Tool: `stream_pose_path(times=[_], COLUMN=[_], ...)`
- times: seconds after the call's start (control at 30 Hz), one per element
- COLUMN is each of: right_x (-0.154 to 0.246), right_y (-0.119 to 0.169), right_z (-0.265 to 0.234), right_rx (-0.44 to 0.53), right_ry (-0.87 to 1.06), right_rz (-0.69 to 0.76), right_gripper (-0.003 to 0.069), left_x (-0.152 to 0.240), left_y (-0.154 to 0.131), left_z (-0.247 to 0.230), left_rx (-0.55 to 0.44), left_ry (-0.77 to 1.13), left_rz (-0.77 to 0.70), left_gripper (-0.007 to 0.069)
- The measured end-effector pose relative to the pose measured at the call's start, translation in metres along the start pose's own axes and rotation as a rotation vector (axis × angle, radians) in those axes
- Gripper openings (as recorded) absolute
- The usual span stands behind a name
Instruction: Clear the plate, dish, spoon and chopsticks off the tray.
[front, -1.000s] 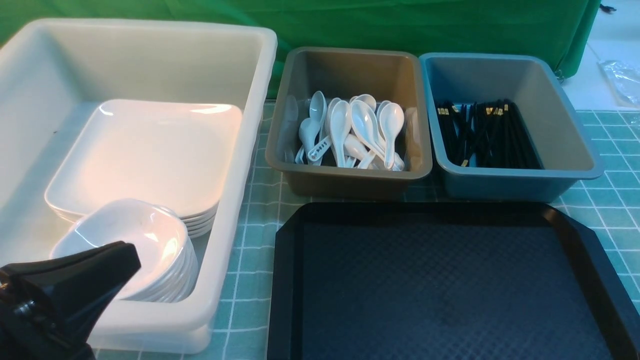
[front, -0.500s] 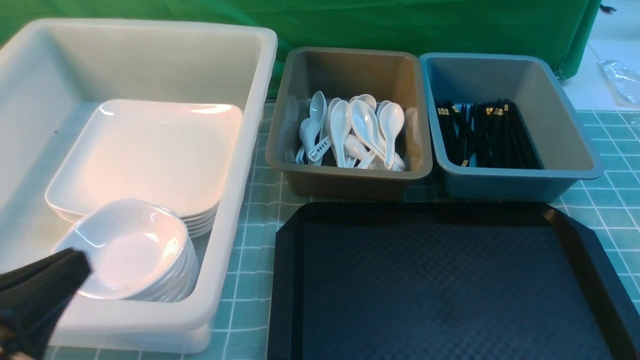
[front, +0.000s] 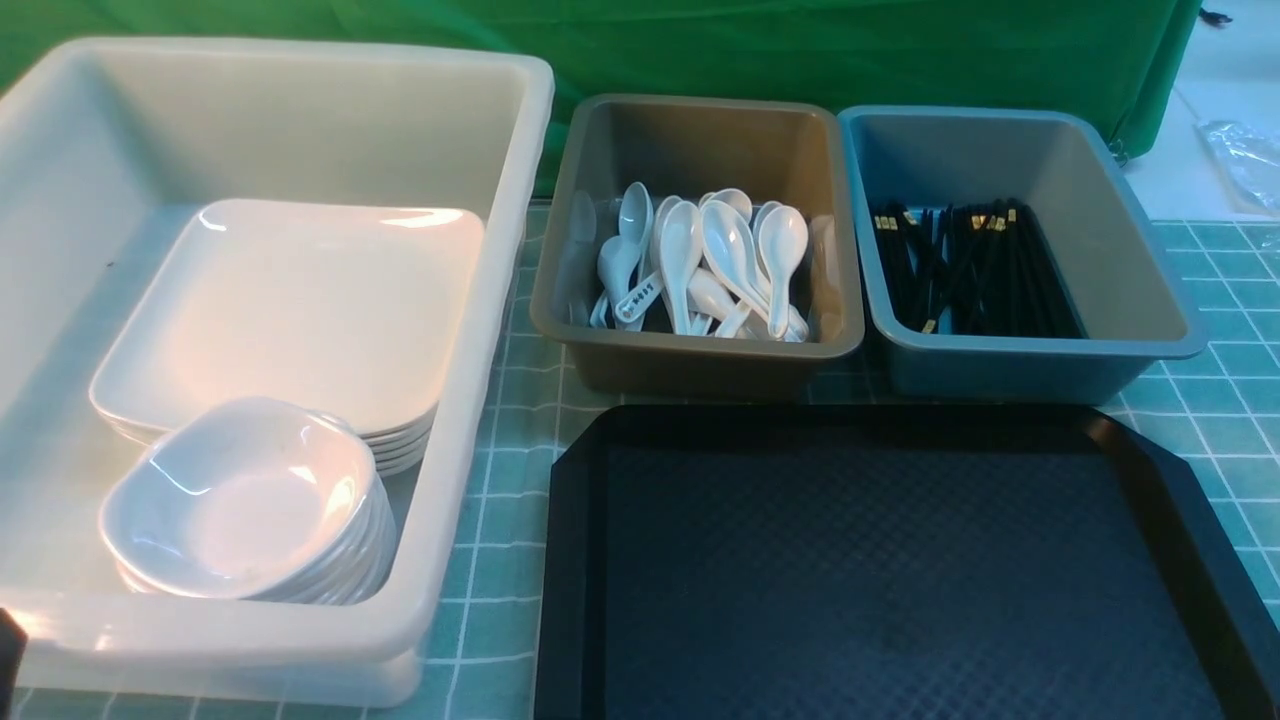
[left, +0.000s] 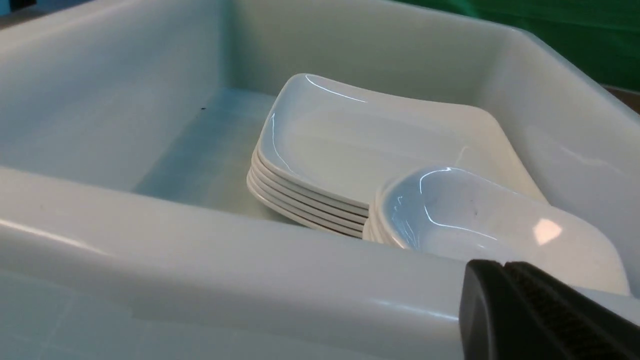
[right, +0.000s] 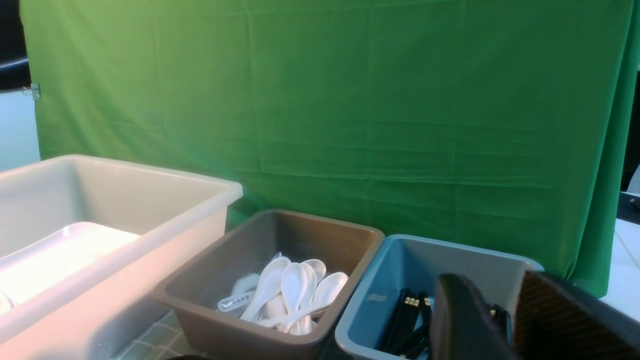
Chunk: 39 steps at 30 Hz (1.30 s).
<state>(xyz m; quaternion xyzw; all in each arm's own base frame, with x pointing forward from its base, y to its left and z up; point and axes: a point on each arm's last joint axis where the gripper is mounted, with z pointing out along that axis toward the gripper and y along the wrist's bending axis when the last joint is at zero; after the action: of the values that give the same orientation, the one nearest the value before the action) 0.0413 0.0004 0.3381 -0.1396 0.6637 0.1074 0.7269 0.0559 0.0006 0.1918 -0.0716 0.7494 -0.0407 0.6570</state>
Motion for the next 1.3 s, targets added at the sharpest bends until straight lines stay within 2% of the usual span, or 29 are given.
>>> stream_pose_path(times=[0.23, 1.3], right_x=[0.0, -0.0001], right_y=[0.0, 0.0001], right_z=[0.0, 0.0], right_rx=[0.0, -0.001], right_ry=[0.0, -0.001], right_rz=[0.0, 0.0], right_gripper=[0.0231, 0.0238], left_x=[0.0003, 0.0004], left_y=[-0.0017, -0.0017], left_z=[-0.0003, -0.0004], left_rx=[0.03, 0.031], left_ry=[0.003, 0.004], left_rz=[0.023, 0.022], left_gripper=[0.0016, 0.0017])
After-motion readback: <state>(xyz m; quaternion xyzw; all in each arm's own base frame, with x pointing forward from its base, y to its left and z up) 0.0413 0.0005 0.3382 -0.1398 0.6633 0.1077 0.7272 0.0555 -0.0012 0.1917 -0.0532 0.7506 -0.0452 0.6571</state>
